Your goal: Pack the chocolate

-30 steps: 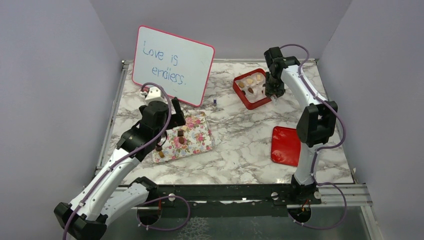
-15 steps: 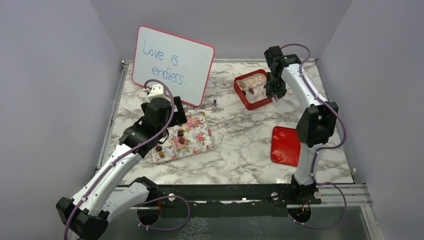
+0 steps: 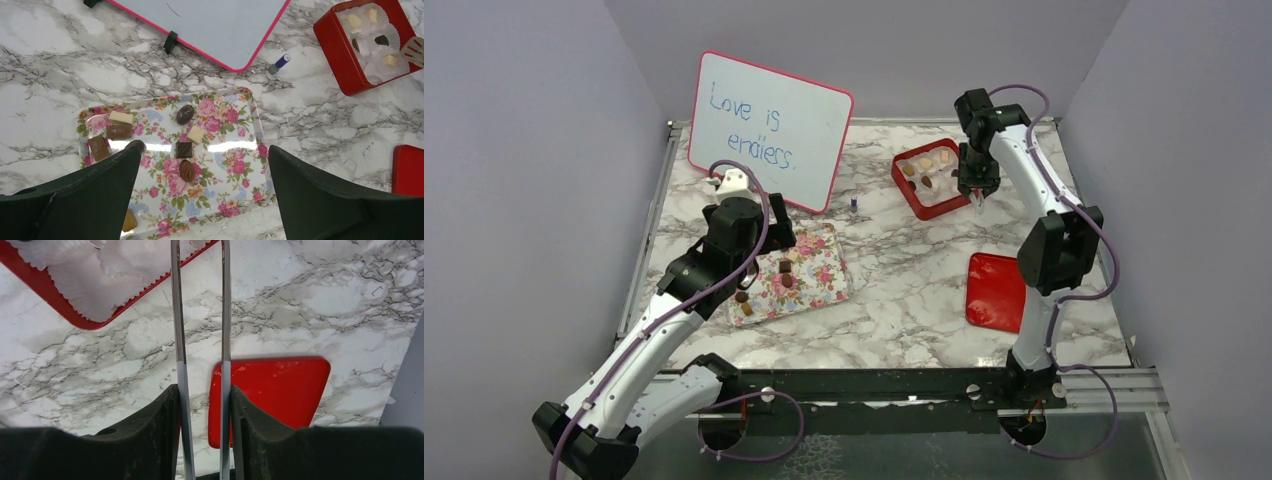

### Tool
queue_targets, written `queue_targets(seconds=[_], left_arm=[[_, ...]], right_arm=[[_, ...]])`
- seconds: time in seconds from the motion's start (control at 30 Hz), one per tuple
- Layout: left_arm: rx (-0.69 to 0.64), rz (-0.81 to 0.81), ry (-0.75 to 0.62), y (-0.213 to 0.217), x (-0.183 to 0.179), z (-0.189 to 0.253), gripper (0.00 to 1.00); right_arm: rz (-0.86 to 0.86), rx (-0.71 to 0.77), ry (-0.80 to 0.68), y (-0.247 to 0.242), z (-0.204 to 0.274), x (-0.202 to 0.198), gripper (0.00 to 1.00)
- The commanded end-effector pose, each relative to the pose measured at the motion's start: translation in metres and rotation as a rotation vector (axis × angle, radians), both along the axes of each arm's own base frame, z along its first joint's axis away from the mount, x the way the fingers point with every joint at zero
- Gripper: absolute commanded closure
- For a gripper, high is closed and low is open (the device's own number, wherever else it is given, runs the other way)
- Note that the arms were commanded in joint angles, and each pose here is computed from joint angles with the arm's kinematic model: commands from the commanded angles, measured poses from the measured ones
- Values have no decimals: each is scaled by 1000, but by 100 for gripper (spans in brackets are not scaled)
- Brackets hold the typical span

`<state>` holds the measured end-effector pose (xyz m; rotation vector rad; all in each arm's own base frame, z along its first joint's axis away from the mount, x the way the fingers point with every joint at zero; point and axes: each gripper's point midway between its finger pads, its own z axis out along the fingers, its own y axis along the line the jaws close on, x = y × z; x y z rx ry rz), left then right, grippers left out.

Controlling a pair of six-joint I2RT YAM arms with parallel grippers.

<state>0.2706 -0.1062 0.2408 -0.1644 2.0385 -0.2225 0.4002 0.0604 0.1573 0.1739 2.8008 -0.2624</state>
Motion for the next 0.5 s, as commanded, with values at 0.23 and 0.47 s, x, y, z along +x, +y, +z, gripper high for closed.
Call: queue_targets(seconds=[0.23, 0.47], left_arm=[[-32, 11, -56, 2, 1, 23, 1], [-54, 21, -52, 3, -3, 23, 1]], right_arm=[[67, 158, -131, 16, 62, -25, 59], [182, 328, -176, 46, 67, -49, 60]])
